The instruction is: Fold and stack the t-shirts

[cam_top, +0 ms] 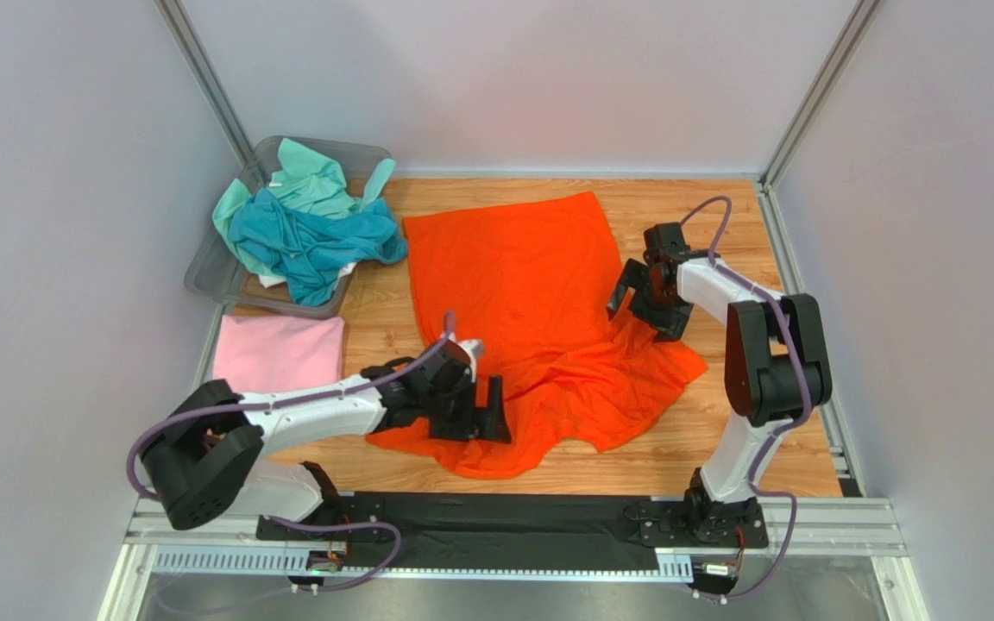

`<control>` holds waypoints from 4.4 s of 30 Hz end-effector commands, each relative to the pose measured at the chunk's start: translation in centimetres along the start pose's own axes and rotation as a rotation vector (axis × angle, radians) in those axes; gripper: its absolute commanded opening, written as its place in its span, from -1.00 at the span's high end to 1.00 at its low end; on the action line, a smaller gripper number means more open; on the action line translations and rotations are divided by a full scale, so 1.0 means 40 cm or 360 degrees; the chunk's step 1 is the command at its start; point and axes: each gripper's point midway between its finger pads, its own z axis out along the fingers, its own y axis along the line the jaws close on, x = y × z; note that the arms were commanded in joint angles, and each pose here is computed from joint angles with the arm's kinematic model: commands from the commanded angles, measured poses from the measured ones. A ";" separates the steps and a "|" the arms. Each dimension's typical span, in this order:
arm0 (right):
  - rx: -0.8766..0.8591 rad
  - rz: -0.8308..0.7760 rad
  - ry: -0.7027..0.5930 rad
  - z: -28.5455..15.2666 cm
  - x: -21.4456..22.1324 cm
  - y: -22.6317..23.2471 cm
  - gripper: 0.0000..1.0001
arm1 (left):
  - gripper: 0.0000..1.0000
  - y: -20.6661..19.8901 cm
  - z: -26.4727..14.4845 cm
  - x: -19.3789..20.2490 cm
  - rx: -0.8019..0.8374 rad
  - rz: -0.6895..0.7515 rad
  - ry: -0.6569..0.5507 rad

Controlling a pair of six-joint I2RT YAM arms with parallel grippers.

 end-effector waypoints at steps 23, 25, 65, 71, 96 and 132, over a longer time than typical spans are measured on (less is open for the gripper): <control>-0.0084 -0.0030 -0.0383 -0.323 -0.026 -0.050 -1.00 | -0.99 -0.202 -0.170 -0.178 -0.0056 0.0544 -0.0310; -0.0123 -0.0068 -0.0301 -0.310 0.066 -0.044 -1.00 | -0.99 -0.161 -0.192 -0.260 -0.0071 0.0444 -0.0388; 0.0135 -0.0314 -0.0010 0.102 -0.171 0.056 -1.00 | -0.99 0.053 0.083 -0.238 -0.0229 -0.0295 0.0021; 0.0069 -0.0433 -0.0151 0.156 -0.377 0.172 -1.00 | -0.99 0.019 0.090 -0.268 -0.0284 -0.0304 -0.0112; -0.0173 0.0043 -0.0614 -0.332 -0.080 -0.027 -1.00 | -0.99 0.332 -0.270 -0.076 -0.0973 -0.0631 -0.0570; -0.0040 -0.0037 -0.0240 -0.316 0.230 -0.184 -1.00 | 1.00 0.407 -0.176 -0.128 -0.0999 -0.0805 -0.0442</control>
